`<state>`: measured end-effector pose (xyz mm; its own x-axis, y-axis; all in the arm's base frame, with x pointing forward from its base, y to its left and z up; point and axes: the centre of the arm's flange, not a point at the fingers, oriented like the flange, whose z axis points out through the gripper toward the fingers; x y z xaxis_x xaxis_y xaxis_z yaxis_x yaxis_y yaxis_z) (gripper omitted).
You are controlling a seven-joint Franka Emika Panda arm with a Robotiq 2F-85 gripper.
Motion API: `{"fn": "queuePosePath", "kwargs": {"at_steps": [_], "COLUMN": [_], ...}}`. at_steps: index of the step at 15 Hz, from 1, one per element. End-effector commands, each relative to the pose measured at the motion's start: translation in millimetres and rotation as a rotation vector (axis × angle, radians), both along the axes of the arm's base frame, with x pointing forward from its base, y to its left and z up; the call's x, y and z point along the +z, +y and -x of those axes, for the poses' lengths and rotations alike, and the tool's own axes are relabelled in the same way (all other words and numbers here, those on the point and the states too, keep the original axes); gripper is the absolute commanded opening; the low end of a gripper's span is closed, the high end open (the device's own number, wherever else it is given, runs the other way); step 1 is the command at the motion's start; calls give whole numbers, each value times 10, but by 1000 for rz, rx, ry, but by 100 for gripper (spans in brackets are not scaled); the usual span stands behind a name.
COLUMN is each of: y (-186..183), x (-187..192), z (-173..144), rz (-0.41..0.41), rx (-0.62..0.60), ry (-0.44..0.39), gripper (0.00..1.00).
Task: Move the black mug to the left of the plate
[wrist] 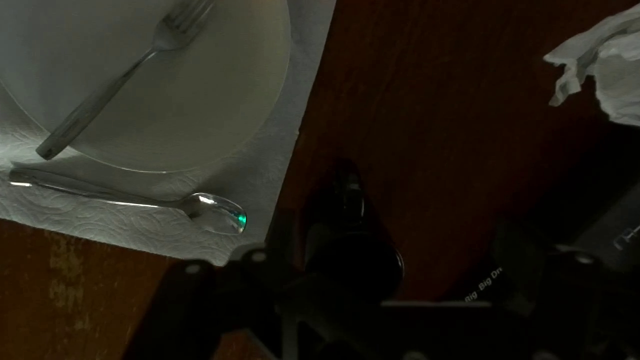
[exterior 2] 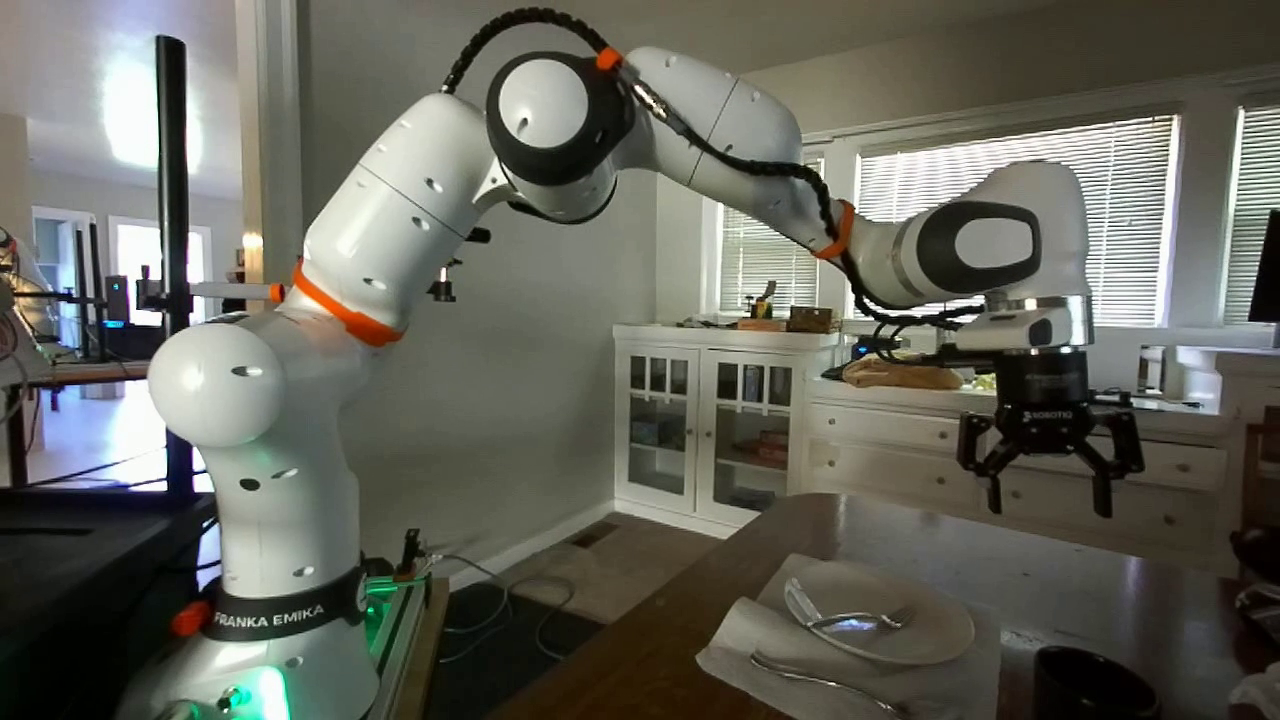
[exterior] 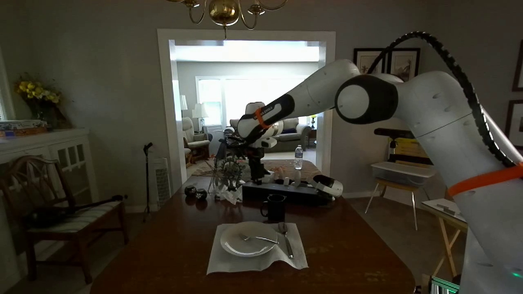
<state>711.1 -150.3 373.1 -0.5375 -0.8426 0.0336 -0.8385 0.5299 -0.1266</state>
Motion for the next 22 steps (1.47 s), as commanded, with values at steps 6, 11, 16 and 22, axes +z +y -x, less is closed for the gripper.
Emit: {"fn": "queuePosePath", "kwargs": {"at_steps": [6, 11, 16, 22], "y": [-226, -215, -187, -222], "x": [-419, -808, -1114, -1049], "z": [71, 72, 102, 57], "rz": [-25, -31, -18, -6], "rx": [-51, -43, -36, -32], "ry": [-41, -46, -46, -27], "gripper": [100, 100, 100, 100]}}
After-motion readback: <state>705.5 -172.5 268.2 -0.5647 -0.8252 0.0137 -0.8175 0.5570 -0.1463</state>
